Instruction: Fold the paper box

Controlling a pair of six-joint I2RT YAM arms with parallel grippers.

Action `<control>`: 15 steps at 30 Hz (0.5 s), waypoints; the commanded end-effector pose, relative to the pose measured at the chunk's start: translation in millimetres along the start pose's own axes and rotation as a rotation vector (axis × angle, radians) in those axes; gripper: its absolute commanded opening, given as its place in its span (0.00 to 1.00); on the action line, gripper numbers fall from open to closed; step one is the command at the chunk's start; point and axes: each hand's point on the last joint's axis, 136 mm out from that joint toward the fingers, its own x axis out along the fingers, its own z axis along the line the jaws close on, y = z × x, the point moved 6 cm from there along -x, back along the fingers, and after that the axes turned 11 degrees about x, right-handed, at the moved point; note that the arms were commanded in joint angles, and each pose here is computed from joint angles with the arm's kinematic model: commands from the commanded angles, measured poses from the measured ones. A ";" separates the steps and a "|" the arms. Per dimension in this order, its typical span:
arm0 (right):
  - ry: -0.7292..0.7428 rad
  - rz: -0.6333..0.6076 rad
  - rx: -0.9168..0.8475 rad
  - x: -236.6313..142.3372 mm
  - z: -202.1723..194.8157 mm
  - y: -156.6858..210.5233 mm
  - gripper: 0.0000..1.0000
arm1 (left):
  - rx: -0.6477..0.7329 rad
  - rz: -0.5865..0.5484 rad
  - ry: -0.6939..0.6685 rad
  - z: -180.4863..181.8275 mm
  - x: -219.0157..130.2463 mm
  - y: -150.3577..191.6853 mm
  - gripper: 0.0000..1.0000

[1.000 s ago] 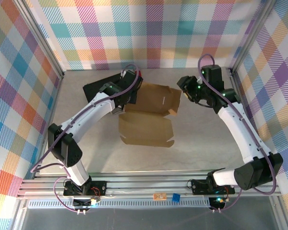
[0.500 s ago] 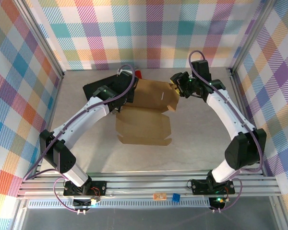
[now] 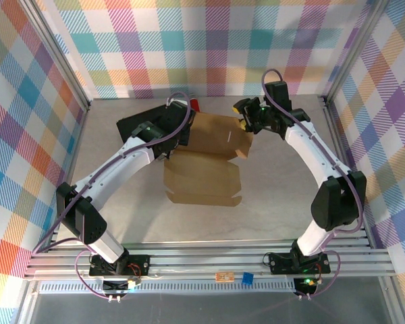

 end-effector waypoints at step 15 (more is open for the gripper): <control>-0.057 0.016 0.112 -7.3 14.4 12.0 0.00 | -0.007 -0.058 0.013 -0.6 -15.1 -11.4 0.00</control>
